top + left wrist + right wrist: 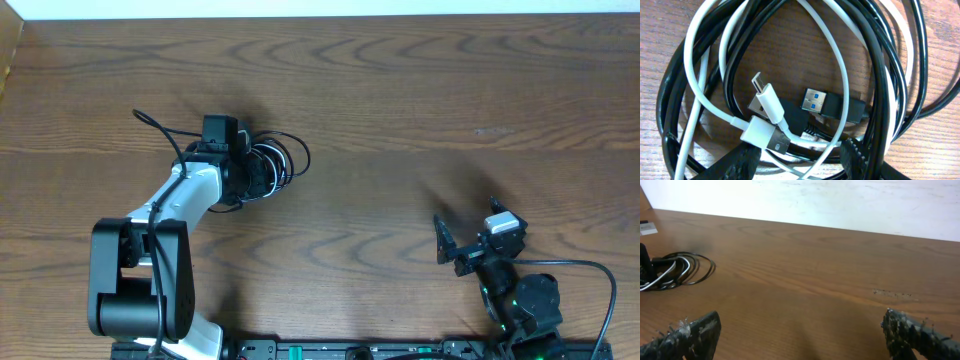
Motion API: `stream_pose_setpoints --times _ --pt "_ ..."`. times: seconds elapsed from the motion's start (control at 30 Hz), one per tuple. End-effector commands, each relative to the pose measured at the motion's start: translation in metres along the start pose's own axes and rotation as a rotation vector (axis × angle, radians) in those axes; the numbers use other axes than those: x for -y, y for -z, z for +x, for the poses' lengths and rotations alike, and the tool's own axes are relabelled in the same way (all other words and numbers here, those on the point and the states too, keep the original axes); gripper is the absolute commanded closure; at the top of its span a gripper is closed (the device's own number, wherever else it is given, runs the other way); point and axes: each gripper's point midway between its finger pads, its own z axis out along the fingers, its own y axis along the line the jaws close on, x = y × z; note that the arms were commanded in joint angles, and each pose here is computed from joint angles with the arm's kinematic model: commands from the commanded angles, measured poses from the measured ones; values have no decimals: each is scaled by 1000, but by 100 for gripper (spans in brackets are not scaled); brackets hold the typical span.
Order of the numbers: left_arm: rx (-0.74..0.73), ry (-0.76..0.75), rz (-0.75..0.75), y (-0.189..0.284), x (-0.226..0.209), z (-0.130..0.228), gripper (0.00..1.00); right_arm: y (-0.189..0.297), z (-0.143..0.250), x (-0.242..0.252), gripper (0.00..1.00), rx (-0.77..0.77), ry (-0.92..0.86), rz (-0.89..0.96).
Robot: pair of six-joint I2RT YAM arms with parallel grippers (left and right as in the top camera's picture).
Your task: Untangle cables
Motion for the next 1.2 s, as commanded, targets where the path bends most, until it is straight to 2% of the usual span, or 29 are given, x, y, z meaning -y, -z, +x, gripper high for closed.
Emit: stream_pose_setpoints --times 0.0,0.43,0.57,0.7,1.17 --pt "-30 22 -21 -7 -8 9 45 0 2 0 1 -5 16 0" --pt "-54 33 -28 -7 -10 15 47 0 2 0 1 -5 15 0" --pt "-64 40 -31 -6 -10 18 62 0 2 0 1 -5 16 0" --pt "-64 40 -31 -6 -10 18 92 0 2 0 1 -5 16 0" --pt "-59 53 -31 -6 -10 17 89 0 2 0 1 -5 16 0"
